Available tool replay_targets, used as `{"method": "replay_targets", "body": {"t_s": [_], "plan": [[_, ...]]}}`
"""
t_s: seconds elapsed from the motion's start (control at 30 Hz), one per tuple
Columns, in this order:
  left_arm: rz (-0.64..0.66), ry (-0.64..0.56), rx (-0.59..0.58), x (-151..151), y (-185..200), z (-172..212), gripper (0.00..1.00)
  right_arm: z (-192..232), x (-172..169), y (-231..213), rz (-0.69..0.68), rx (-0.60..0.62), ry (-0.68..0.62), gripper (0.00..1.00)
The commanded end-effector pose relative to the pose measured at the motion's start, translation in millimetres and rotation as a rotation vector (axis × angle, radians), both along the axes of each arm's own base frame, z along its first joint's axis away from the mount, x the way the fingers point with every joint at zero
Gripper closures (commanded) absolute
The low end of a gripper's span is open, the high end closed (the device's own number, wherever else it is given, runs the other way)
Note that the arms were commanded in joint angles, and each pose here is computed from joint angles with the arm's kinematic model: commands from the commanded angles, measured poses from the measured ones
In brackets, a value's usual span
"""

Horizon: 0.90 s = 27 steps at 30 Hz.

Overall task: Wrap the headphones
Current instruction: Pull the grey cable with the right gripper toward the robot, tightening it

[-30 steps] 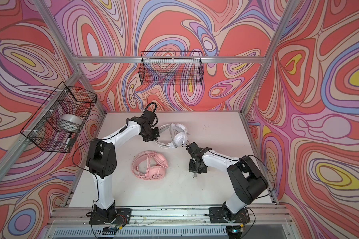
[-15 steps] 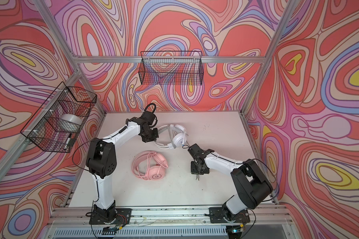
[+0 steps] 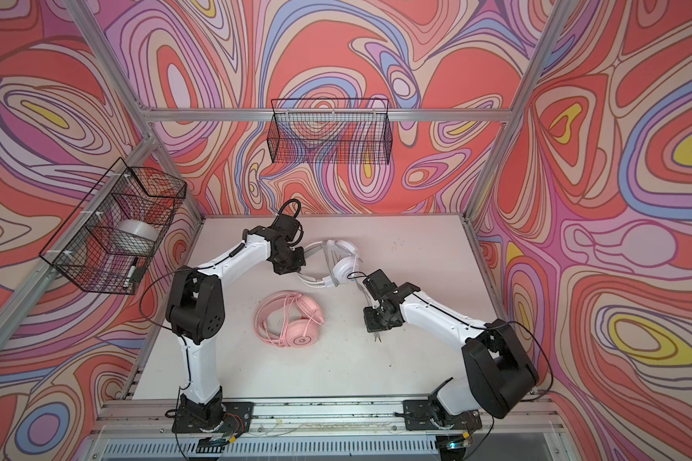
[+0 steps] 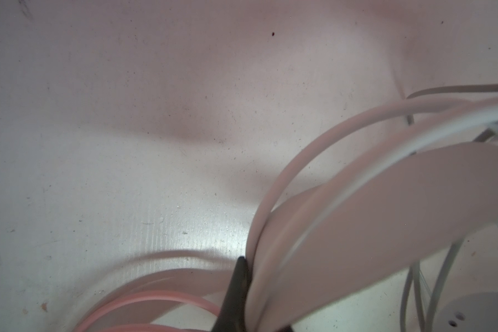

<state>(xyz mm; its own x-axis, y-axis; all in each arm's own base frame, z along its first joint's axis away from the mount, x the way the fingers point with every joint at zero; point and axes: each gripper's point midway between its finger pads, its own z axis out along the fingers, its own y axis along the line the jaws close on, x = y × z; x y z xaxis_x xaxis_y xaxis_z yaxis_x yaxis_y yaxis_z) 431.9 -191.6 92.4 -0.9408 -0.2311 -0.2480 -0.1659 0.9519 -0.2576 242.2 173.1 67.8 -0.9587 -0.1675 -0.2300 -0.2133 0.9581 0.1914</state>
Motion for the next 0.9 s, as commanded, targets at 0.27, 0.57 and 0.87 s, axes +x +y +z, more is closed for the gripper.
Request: {"method": "replay_targets", "body": {"t_s": [0.27, 0.57, 0.87], "plan": [[0.033, -0.081, -0.058, 14, -5, 25, 1.00, 42, -7, 35, 0.208, 0.100, 0.001, 1.00], [0.039, -0.086, -0.030, 17, -1, 27, 1.00, 60, -17, 43, 0.295, 0.134, -0.030, 1.00], [0.045, -0.077, -0.011, 18, 7, 24, 1.00, 77, -12, 30, 0.276, 0.063, -0.070, 1.00]]}}
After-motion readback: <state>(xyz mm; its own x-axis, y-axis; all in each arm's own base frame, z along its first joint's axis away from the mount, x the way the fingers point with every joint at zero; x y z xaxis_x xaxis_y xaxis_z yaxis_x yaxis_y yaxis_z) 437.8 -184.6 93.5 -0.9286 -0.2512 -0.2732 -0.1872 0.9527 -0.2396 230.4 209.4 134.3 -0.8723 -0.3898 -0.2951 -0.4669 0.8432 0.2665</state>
